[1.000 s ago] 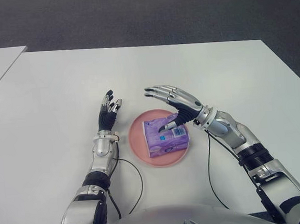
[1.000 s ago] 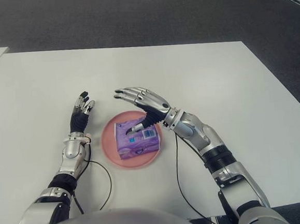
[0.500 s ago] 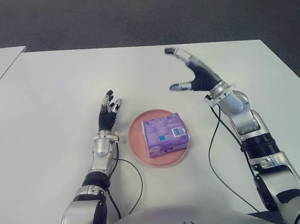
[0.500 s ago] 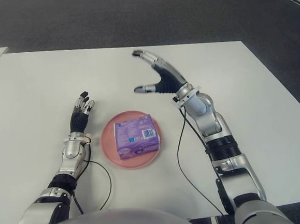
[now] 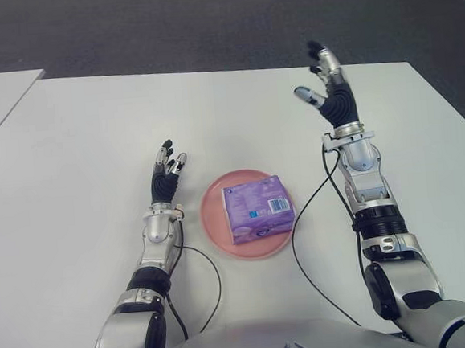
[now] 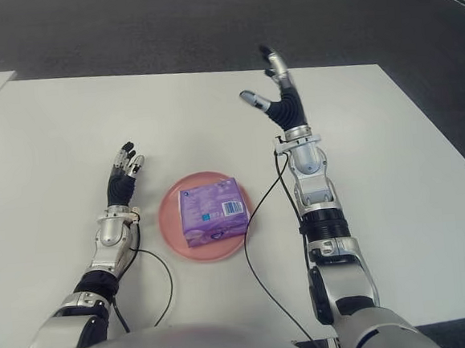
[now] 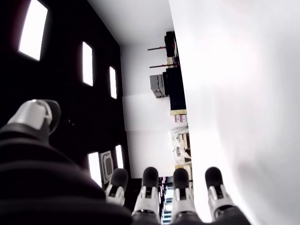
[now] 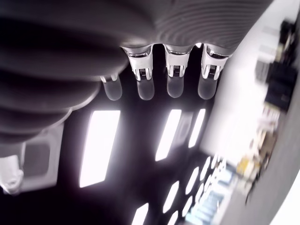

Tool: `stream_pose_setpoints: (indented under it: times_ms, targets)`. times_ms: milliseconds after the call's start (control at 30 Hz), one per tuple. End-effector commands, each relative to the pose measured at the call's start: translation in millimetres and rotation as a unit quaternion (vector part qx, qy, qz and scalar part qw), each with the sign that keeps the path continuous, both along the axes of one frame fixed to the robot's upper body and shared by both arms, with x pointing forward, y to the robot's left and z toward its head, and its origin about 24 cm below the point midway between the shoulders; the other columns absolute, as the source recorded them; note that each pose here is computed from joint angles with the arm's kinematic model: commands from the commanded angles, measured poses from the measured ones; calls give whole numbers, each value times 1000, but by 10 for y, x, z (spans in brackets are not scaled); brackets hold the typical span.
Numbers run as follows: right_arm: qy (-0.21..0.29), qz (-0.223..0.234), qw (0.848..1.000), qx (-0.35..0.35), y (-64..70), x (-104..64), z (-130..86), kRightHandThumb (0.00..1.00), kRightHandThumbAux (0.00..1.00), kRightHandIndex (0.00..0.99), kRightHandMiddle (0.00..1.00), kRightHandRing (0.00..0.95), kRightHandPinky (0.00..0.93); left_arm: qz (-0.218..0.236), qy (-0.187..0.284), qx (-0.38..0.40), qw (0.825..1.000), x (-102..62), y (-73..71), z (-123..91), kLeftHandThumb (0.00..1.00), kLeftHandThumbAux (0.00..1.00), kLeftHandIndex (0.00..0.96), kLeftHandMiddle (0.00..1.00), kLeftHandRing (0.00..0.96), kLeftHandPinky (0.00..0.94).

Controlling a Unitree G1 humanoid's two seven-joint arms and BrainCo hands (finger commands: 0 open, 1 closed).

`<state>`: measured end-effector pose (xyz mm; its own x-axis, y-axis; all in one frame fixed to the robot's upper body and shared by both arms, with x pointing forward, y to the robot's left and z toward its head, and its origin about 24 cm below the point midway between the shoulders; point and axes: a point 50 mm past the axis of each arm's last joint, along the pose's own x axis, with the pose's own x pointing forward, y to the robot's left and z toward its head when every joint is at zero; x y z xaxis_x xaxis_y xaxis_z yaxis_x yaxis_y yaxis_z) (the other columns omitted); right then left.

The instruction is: Put the tissue paper into the plate.

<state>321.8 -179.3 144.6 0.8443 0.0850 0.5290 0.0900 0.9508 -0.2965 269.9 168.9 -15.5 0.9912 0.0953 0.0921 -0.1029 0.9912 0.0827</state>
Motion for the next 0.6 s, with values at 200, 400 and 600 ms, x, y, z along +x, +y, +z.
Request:
stream_pose_setpoints:
  times_ms: [200,400,600]
  targets:
    - [56,-43,995,65,-112,-287,-639,5,521,0,0,0,0,9,20,3,1000,-90,7,-91,0,396,0,0,0,0]
    - [68,-64,993,67,-110,-359,-750,0,506,0,0,0,0,8,24,-1,1000,-89,19,-101,0,402,0,0,0,0]
    - [72,-79,993,57,-126,-346,-760,0,484,0,0,0,0,7,23,0,1000,-87,24,-100,0,402,0,0,0,0]
